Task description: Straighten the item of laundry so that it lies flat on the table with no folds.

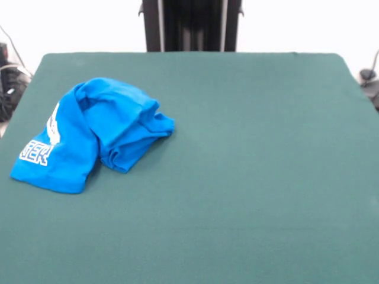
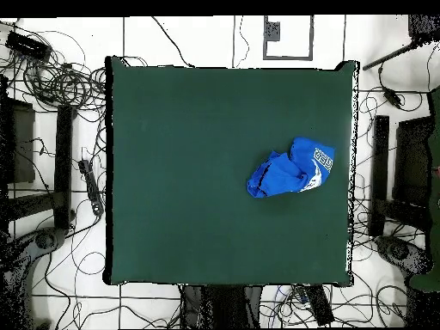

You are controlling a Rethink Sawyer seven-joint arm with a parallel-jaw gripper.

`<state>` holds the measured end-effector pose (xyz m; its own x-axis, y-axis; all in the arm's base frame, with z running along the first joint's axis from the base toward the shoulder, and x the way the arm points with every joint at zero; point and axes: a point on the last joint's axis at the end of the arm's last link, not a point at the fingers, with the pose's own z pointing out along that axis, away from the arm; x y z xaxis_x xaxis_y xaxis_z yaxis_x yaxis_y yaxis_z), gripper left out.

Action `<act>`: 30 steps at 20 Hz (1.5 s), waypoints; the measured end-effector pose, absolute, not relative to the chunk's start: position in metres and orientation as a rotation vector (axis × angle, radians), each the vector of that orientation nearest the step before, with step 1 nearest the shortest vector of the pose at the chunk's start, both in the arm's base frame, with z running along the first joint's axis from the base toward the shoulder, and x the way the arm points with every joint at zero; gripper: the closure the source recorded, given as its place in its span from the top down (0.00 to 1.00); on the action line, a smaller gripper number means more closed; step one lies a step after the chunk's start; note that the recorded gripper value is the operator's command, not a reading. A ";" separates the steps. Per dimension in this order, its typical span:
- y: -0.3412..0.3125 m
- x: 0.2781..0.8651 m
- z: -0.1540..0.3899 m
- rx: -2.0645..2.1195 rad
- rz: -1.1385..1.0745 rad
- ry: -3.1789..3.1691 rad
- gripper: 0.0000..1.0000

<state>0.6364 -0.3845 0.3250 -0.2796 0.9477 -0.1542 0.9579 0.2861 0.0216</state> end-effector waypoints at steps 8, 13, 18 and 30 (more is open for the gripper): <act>-0.431 0.605 0.347 1.604 0.067 2.713 1.00; -0.458 0.580 0.350 1.372 0.131 2.887 1.00; -0.459 0.579 0.350 1.257 0.134 2.934 1.00; -0.447 0.592 0.338 1.188 0.071 2.908 1.00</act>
